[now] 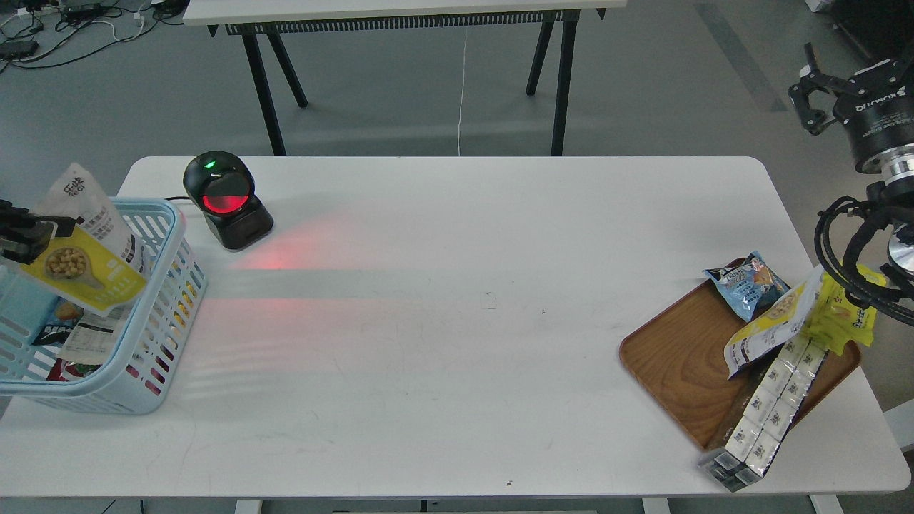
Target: Scan snack and place in basket
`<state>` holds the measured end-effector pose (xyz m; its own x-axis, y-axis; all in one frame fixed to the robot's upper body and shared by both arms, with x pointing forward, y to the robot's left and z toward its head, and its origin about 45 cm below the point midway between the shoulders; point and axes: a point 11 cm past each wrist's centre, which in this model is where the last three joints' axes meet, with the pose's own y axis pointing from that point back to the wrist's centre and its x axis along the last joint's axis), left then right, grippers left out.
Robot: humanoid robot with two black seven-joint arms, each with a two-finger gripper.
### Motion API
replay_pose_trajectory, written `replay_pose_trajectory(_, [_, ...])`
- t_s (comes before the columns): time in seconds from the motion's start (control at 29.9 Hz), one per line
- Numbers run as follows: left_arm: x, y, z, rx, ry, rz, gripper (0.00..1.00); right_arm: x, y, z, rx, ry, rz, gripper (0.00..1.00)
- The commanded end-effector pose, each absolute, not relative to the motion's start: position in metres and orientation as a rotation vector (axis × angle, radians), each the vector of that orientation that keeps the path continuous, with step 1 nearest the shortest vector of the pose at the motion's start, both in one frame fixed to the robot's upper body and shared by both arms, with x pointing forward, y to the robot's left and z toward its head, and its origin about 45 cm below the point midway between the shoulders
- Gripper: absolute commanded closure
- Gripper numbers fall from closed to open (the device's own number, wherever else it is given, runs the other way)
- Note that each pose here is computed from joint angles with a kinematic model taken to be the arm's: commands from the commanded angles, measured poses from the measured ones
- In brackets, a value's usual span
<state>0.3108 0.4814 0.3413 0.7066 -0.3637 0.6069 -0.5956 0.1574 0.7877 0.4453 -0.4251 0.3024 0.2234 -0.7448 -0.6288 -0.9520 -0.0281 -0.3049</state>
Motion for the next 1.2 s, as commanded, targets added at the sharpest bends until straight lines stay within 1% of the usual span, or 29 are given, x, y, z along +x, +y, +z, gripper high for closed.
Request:
replay_pose_trajectory(0.0, [0.31, 0.479, 0.341, 1.446, -0.842, 0.196, 0.89, 0.445, -0.426, 0.303, -1.819, 1.572, 0.385, 0.01])
replay_pose_trajectory(0.03, [0.311, 0.479, 0.342, 1.443, -0.845, 0.201, 0.87, 0.445, -0.426, 0.303, -1.819, 1.572, 0.385, 0.01])
replay_pose_trajectory(0.1, [0.315, 0.476, 0.348, 1.432, -0.863, 0.217, 0.78, 0.445, -0.426, 0.303, -1.819, 1.572, 0.385, 0.01])
replay_pose_trajectory(0.17, [0.321, 0.472, 0.362, 1.397, -0.887, 0.267, 0.66, 0.445, -0.426, 0.303, -1.82, 1.57, 0.385, 0.01])
replay_pose_trajectory(0.2, [0.328, 0.467, 0.375, 1.359, -0.909, 0.319, 0.54, 0.445, -0.426, 0.303, -1.819, 1.572, 0.385, 0.01])
replay_pose_trajectory(0.27, [0.343, 0.45, 0.4, 1.235, -0.949, 0.42, 0.21, 0.445, -0.427, 0.304, -1.82, 1.572, 0.384, 0.01])
replay_pose_trajectory(0.3, [0.351, 0.445, 0.409, 1.17, -0.948, 0.47, 0.08, 0.445, -0.427, 0.304, -1.819, 1.573, 0.383, 0.01])
replay_pose_trajectory(0.33, [0.359, 0.441, 0.419, 1.092, -0.937, 0.537, 0.02, 0.445, -0.427, 0.304, -1.82, 1.572, 0.384, 0.01])
replay_pose_trajectory(0.43, [0.375, 0.445, 0.439, 0.913, -0.877, 0.703, 0.01, 0.446, -0.427, 0.306, -1.818, 1.57, 0.377, 0.01])
replay_pose_trajectory(0.5, [0.384, 0.441, 0.446, 0.819, -0.853, 0.761, 0.01, 0.446, -0.429, 0.31, -1.817, 1.568, 0.368, 0.01])
replay_pose_trajectory(0.6, [0.404, 0.42, 0.469, 0.622, -0.85, 0.829, 0.0, 0.448, -0.433, 0.322, -1.8, 1.555, 0.341, 0.01])
replay_pose_trajectory(0.7, [0.427, 0.404, 0.475, 0.403, -0.772, 0.903, 0.0, 0.455, -0.429, 0.345, -1.798, 1.513, 0.299, 0.01])
replay_pose_trajectory(0.8, [0.452, 0.399, 0.473, 0.186, -0.644, 1.001, 0.0, 0.461, -0.427, 0.371, -1.806, 1.477, 0.247, 0.01])
replay_pose_trajectory(1.0, [0.488, 0.412, 0.451, -0.139, -0.404, 1.204, 0.0, 0.462, -0.426, 0.374, -1.802, 1.468, 0.243, 0.01])
replay_pose_trajectory(1.17, [0.507, 0.403, 0.421, -0.245, -0.277, 1.279, 0.0, 0.464, -0.431, 0.367, -1.801, 1.502, 0.26, 0.01])
